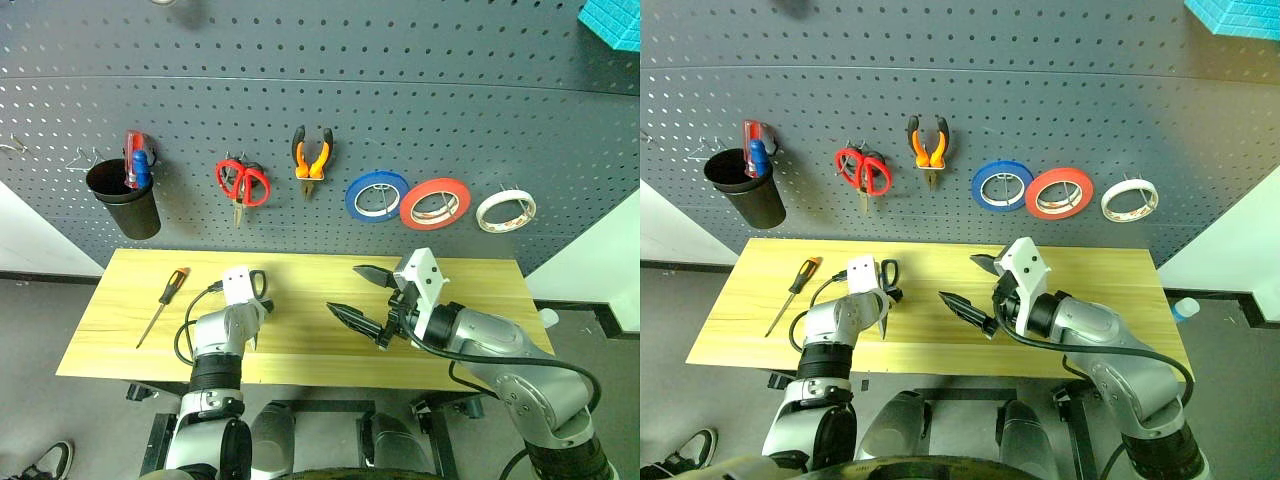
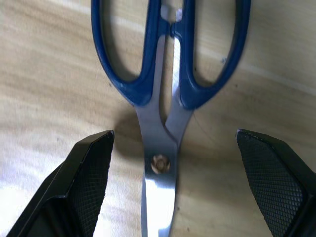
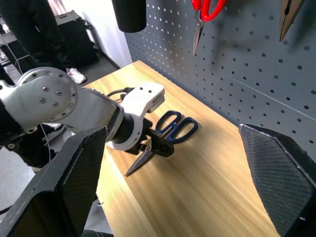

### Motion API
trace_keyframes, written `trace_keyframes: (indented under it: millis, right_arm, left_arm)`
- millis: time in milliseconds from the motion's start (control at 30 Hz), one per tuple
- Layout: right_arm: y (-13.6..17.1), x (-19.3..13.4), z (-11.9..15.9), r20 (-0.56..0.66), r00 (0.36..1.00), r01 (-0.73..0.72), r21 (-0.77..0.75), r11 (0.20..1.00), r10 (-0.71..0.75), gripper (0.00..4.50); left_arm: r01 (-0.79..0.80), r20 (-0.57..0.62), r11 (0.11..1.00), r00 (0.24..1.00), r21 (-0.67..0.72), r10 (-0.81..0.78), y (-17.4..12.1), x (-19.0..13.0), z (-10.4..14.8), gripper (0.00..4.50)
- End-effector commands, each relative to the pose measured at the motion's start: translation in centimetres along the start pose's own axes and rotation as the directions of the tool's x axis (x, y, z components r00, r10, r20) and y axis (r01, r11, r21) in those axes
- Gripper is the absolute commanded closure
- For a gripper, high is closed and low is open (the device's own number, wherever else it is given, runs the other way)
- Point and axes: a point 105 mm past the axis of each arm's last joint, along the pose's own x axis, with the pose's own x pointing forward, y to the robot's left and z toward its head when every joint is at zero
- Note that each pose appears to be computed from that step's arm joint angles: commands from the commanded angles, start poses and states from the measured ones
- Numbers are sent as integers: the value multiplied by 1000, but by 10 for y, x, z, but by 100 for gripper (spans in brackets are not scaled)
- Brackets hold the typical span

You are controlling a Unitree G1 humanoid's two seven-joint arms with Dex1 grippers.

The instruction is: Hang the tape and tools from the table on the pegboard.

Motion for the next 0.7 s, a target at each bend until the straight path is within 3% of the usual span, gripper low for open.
trace_keyframes:
  millis: [33, 700]
  right_arm:
    - [7, -3, 12, 37, 999, -14, -32, 999, 16, 4]
    - [14, -4, 13, 42, 999, -6, -17, 1000, 6, 4]
  left_arm:
    - [-4, 16, 1000, 1000, -9, 5, 1, 4, 6, 36]
    - [-35, -88, 994, 995, 103, 44, 3, 17, -19, 36]
